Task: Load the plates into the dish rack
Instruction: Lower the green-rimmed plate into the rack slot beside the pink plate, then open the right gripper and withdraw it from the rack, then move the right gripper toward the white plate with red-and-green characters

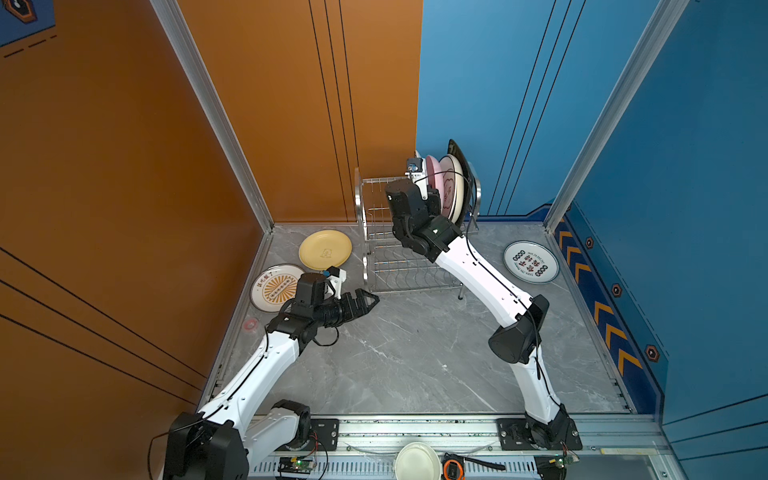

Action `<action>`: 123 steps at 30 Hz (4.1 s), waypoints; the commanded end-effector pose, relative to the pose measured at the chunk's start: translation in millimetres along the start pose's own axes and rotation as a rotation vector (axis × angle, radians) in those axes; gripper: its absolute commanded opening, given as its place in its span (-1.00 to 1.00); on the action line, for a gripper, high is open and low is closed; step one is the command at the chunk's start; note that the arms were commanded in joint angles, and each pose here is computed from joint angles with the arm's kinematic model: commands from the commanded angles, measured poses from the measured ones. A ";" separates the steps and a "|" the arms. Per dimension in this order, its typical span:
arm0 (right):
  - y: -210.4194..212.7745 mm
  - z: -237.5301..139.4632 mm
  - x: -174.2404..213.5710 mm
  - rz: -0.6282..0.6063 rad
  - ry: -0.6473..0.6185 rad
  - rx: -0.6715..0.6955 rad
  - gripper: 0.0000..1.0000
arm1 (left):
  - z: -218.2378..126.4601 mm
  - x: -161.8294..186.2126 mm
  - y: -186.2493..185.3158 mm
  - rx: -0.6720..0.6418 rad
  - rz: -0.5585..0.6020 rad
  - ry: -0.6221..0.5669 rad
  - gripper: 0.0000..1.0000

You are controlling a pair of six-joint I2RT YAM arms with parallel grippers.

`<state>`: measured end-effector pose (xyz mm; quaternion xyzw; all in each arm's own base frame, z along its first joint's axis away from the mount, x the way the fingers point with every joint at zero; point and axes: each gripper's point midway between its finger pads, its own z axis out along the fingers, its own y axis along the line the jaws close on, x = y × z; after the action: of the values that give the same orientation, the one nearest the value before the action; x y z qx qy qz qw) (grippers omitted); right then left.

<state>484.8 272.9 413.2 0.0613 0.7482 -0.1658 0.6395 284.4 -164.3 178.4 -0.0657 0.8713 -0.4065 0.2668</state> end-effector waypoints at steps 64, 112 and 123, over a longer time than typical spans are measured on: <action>-69.7 -166.7 73.0 0.222 0.383 -0.578 0.27 | 62.2 -29.6 16.1 -0.030 0.075 0.024 0.98; -178.4 -139.1 137.4 0.345 0.486 -0.463 0.36 | 126.0 -47.3 -0.9 -0.123 0.220 -0.031 0.99; -188.2 -131.5 149.2 0.354 0.517 -0.449 0.40 | 155.1 -38.5 -31.9 -0.096 0.237 -0.024 0.99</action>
<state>281.3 124.7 318.8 0.0896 0.8787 0.1303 0.4504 388.5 -252.0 116.8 0.0085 0.9035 -0.2952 0.3106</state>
